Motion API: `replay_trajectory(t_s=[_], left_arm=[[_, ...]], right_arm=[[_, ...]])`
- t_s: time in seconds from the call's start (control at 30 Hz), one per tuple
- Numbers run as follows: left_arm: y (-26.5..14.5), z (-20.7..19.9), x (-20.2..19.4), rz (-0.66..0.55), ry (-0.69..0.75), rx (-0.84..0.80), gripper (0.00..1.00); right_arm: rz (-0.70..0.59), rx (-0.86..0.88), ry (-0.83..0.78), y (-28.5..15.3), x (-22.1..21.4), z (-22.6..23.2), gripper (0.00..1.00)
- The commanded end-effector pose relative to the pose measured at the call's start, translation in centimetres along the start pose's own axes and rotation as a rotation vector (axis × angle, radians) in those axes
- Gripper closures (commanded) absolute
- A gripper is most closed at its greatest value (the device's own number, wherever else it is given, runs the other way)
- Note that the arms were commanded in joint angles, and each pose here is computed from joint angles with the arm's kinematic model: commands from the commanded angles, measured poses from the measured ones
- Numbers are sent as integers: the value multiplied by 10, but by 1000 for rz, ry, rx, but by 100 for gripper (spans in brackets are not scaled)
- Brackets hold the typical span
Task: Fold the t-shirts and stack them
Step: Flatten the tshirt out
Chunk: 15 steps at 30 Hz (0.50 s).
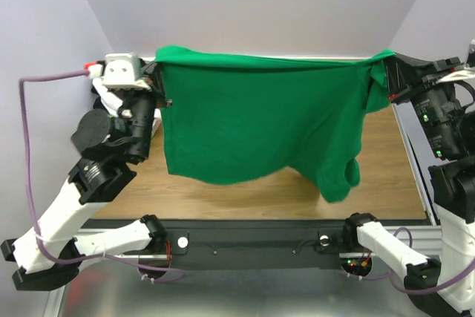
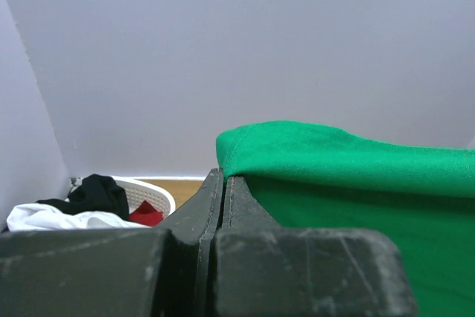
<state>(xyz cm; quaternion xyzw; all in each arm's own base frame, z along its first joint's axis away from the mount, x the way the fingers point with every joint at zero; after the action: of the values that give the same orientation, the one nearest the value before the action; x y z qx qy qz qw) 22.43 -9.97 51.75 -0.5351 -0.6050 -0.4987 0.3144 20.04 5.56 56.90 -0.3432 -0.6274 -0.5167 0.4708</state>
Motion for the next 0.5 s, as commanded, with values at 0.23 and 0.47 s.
replay_trajectory(t_s=[0.23, 0.47], left_arm=[[59, -8, -31, -19, 187, 111, 100], [114, 9, -41, -48, 238, 147, 100]], right_arm=[[271, -343, -131, 95, -107, -62, 100], [312, -417, -175, 157, -150, -76, 100]])
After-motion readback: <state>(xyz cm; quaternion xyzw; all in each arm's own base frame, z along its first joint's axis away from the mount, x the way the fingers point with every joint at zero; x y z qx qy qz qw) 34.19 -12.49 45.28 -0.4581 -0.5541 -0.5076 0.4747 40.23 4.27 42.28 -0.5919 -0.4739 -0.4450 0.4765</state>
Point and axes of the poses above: each gripper's point midway between its finger pads, its own y axis out along the fingers, its own z axis along the line the jaws close on, x = y × z, the point moved 2 cm from there along -y, back along the fingers, and after that the axes turned 10 degrees about -y, right-handed, at the moved point
